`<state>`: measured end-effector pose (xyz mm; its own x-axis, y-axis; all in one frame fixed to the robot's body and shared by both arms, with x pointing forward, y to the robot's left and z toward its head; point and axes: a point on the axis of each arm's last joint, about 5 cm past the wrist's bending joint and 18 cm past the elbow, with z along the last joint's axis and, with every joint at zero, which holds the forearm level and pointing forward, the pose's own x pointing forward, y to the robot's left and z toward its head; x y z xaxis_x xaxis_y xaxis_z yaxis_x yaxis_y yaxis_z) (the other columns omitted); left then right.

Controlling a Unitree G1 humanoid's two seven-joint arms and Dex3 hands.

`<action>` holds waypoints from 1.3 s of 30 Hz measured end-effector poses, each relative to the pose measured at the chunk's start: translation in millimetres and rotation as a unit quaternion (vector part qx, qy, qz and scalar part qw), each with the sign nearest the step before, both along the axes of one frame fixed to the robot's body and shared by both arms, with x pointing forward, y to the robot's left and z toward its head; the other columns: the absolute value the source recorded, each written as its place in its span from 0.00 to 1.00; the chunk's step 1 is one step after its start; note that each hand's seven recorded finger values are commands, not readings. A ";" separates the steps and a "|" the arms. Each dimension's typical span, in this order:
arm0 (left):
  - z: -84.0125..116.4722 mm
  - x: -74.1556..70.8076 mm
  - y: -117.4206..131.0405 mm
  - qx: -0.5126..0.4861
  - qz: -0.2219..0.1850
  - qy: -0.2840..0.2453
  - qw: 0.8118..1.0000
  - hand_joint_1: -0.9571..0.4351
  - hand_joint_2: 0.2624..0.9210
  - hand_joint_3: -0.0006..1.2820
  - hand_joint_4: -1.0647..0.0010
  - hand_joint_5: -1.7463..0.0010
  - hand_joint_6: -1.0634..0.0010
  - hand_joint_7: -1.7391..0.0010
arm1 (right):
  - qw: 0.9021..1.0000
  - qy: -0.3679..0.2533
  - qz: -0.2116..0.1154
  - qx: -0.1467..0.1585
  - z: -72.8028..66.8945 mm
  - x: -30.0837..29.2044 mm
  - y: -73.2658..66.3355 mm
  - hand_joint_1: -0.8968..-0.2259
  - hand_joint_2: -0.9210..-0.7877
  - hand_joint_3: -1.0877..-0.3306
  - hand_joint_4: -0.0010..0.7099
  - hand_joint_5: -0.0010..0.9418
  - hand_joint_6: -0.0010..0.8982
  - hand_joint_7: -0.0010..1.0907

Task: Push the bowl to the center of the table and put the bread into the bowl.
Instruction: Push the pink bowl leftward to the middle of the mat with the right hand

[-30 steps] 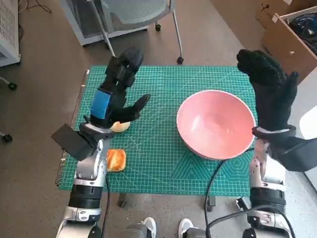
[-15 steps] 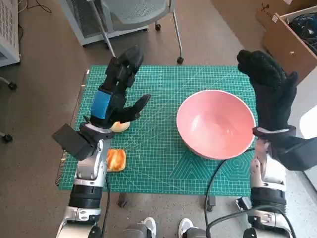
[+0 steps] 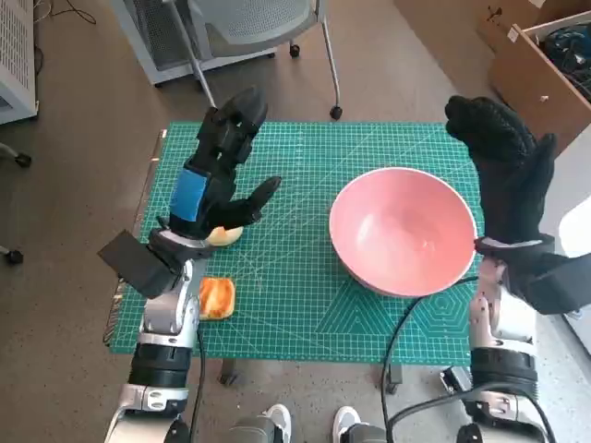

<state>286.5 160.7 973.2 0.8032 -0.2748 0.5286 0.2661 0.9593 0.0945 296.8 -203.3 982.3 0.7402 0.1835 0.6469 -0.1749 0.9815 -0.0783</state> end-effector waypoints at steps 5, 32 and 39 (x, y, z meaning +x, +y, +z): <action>-1.5 0.7 0.1 0.000 0.001 0.001 1.000 0.47 0.73 0.38 0.92 0.87 1.00 0.65 | 1.000 0.001 -0.002 0.000 0.3 0.4 -2.3 0.39 0.00 0.43 0.27 0.00 0.06 0.43; -0.7 1.6 -0.4 0.000 0.002 -0.005 1.000 0.47 0.74 0.37 0.93 0.86 1.00 0.65 | 0.990 0.110 -0.071 0.041 -34.7 12.9 -29.4 0.46 0.00 0.42 0.28 0.01 0.06 0.41; -1.3 1.9 -0.5 -0.001 0.002 -0.003 1.000 0.47 0.75 0.36 0.93 0.86 1.00 0.65 | 0.976 0.185 -0.107 0.048 -52.4 11.4 -34.3 0.50 0.00 0.40 0.30 0.01 0.10 0.36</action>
<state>288.3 160.2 971.9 0.8004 -0.2715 0.5344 0.2623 0.9603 0.0950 308.3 -237.6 929.9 0.9408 -0.0491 0.3355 0.0358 0.9983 0.0458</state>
